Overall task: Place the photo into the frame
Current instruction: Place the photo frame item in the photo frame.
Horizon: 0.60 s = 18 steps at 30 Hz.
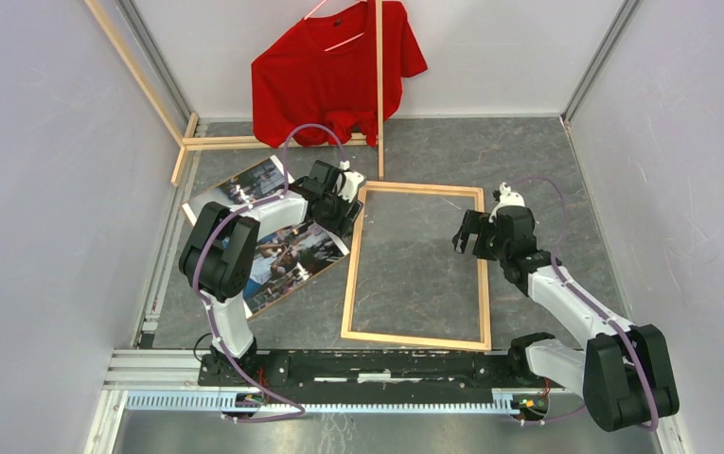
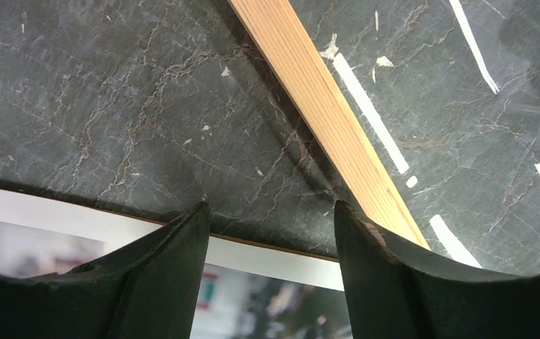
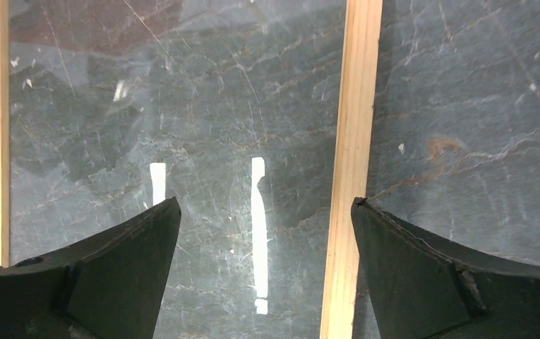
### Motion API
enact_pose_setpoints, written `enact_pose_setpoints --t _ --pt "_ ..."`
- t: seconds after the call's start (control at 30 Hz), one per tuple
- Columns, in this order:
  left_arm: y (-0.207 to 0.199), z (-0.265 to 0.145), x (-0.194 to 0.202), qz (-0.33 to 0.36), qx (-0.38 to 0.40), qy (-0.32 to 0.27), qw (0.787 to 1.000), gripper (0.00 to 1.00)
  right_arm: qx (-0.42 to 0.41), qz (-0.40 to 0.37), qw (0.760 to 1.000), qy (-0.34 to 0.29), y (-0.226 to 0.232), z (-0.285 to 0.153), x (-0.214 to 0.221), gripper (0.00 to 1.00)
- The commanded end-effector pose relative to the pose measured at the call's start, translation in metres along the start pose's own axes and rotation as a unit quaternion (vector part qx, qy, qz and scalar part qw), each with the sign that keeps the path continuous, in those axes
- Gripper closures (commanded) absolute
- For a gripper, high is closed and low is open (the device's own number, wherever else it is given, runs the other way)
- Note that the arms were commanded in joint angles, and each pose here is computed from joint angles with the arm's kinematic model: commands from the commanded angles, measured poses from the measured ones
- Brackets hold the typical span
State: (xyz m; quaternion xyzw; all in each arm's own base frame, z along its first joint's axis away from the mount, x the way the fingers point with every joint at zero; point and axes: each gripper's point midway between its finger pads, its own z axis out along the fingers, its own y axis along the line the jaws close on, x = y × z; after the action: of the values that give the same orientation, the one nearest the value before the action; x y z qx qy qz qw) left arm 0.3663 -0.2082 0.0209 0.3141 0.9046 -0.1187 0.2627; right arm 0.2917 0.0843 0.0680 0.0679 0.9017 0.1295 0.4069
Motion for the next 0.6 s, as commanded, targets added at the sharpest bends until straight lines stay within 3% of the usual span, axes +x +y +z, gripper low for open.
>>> enact_pose_setpoints --t 0.0,0.23,0.57 --pt "0.004 -0.001 0.006 0.009 0.005 0.013 1.0 0.28 -0.006 -0.017 0.999 -0.045 0.01 -0.008 -0.037 0.02" --pt "0.006 -0.008 0.003 0.01 0.008 0.007 1.0 0.28 -0.006 -0.008 0.999 -0.033 0.012 0.006 -0.036 0.06" --pt "-0.002 -0.01 0.009 0.023 0.026 0.007 0.999 0.28 0.031 0.031 0.998 -0.04 -0.02 0.011 -0.036 0.02"
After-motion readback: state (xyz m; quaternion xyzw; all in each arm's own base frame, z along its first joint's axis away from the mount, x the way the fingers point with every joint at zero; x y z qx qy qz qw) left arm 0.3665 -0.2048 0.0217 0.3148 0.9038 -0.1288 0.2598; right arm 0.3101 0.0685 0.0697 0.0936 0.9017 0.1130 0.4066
